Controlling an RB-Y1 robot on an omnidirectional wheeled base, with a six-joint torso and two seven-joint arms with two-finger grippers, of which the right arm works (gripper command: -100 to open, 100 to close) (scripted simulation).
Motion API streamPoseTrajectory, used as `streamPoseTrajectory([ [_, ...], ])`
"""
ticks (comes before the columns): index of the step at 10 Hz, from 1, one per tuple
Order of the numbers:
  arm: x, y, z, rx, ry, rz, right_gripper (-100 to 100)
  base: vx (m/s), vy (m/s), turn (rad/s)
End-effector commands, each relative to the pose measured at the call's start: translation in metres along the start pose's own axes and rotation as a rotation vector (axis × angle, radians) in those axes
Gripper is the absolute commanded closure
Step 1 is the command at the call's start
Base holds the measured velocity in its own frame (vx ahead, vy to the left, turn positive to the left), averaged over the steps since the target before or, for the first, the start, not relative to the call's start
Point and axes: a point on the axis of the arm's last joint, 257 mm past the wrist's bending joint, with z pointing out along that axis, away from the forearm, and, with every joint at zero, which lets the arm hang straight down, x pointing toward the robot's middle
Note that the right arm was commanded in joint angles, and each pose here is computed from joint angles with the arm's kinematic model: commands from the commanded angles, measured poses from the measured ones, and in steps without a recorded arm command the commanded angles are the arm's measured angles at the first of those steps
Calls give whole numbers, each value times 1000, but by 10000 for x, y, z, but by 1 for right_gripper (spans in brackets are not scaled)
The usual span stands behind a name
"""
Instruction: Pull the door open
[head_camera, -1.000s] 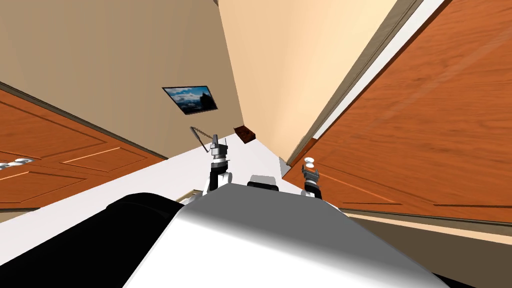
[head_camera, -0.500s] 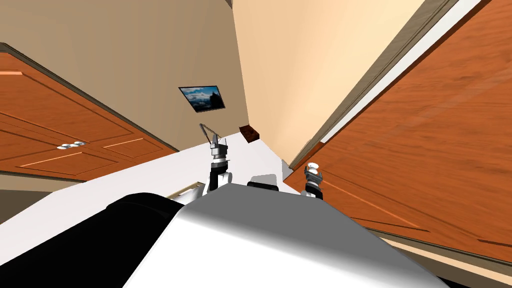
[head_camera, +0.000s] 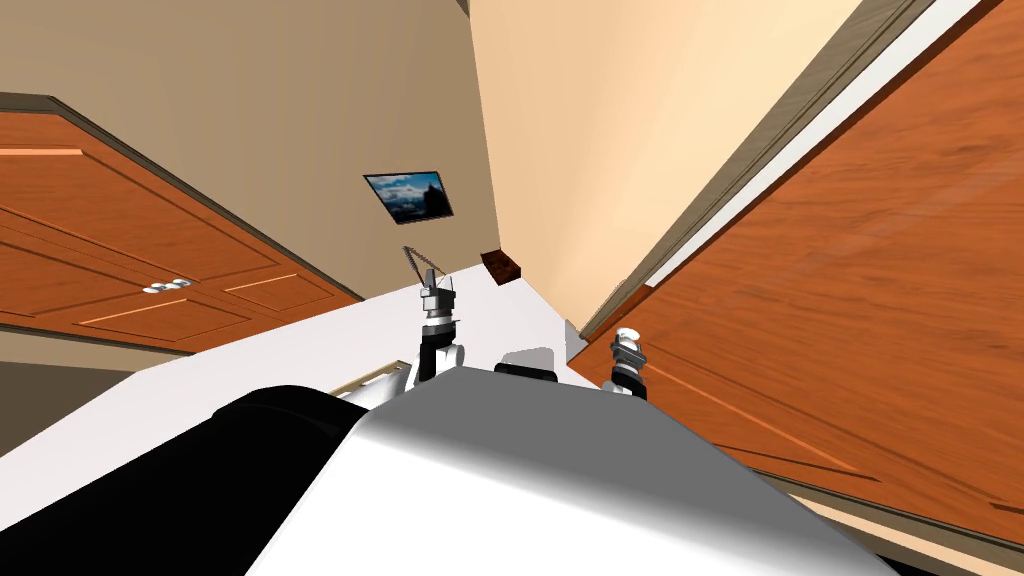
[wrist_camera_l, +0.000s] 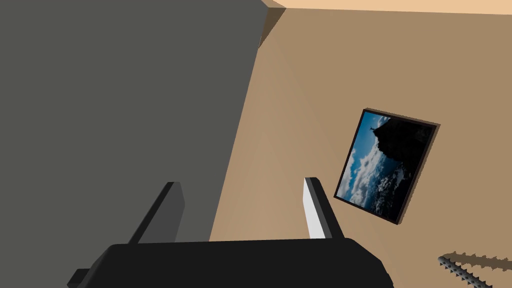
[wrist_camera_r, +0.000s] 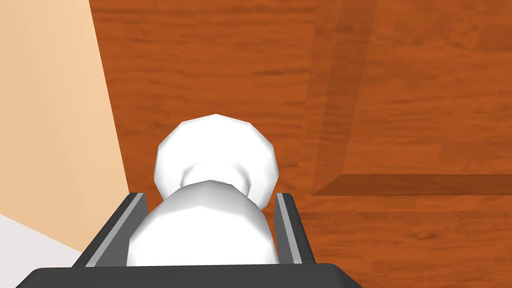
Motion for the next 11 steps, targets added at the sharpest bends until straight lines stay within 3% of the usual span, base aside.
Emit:
streamPoseTrajectory([
  [1, -7, -14, -7, 1, -1, 1, 100, 0, 0, 0],
  [3, -7, -14, -7, 1, -1, 1, 100, 0, 0, 0],
  [11, -10, -425, -73, 156, -13, 2, 100, -219, -3, 56],
])
